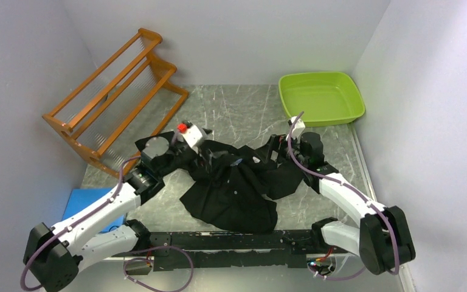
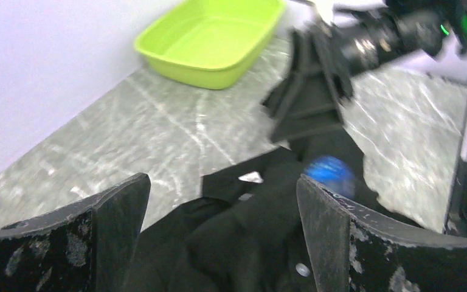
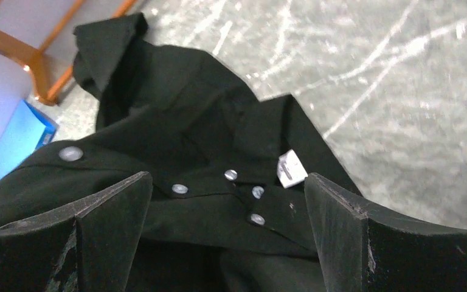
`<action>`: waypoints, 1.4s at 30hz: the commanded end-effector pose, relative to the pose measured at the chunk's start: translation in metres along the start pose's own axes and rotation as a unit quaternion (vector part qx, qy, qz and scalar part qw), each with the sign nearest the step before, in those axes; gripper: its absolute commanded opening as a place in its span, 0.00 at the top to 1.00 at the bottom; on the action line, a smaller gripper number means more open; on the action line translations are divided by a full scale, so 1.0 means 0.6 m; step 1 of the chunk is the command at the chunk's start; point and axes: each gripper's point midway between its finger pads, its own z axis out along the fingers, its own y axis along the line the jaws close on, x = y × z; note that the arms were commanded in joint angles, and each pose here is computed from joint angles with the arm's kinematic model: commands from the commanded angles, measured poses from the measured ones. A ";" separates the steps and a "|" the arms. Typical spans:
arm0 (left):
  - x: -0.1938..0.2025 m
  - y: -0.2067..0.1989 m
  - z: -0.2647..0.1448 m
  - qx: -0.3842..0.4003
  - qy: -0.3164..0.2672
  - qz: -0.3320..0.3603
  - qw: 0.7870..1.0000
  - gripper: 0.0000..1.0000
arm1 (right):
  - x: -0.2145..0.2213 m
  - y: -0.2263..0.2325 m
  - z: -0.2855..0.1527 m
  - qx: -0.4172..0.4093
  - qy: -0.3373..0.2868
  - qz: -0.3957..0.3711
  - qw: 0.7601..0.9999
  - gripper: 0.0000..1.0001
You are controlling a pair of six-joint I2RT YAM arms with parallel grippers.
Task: Pin the brooch onto the clothing
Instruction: Flatten out the clothes at the center of the board.
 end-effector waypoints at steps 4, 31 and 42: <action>0.033 0.162 -0.043 -0.222 0.048 -0.208 0.951 0.05 | 0.043 -0.054 0.013 0.050 0.077 0.058 0.994 0.00; 0.465 0.231 -0.008 -0.307 0.422 -0.344 0.781 0.84 | 0.150 -0.068 0.122 -0.029 0.198 0.062 0.978 0.70; 0.367 0.360 -0.020 -0.351 0.332 -0.365 0.796 0.97 | 0.030 -0.091 0.166 -0.010 0.133 0.040 0.990 1.00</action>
